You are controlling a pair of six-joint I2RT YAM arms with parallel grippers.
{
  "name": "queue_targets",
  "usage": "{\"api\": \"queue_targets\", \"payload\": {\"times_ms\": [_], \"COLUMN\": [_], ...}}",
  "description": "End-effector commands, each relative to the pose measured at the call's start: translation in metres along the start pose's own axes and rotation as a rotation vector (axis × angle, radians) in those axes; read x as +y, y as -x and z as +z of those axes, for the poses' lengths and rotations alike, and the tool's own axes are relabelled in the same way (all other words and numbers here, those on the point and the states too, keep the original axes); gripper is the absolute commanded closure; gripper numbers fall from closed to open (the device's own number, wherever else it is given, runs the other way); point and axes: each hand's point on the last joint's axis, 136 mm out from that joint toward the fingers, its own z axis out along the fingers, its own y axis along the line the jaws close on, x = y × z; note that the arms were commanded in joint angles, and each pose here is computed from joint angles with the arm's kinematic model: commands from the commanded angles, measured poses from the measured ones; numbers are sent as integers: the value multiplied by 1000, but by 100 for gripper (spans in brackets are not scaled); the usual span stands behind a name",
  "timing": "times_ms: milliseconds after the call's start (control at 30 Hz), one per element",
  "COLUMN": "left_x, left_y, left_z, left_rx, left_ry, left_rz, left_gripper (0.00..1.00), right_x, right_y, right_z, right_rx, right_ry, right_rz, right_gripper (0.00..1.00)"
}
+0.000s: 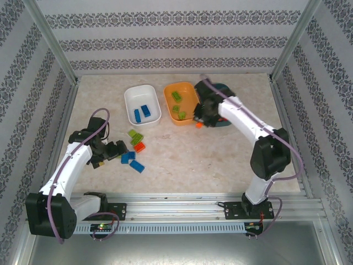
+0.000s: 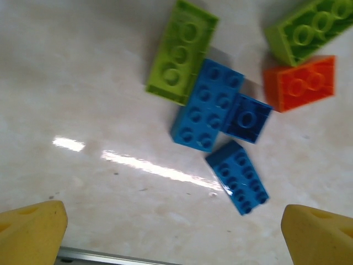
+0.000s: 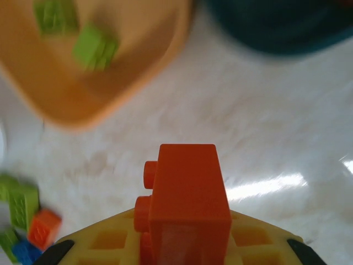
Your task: Sort the legos into containers by color
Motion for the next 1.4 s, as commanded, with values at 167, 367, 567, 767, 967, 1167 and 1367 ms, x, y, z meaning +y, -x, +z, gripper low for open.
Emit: {"api": "queue_targets", "payload": {"times_ms": [167,367,567,767,967,1167,1367], "left_x": [-46,-56,-61,-63,-67,-73,-76], "left_y": [-5,-11,-19,-22,-24,-26,-25], "left_z": [-3,0,0,3,1,-9,-14], "left_rx": [40,85,104,116,119,94,71], "left_ry": [-256,-309,-310,-281,-291,-290,-207], "left_rz": [115,135,163,181,199,271,375], "left_gripper": [0,0,0,0,0,0,1], "right_x": [-31,-42,-43,-46,-41,-27,-35], "right_y": [97,146,168,174,167,131,49], "right_z": [15,48,68,59,21,-41,-52], "right_rx": [-19,-4,17,3,-39,-128,-123], "right_ry": [-2,-24,-36,-25,15,158,296], "right_rz": [68,112,105,104,76,37,33], "right_gripper": [80,80,69,52,45,43,39]}}
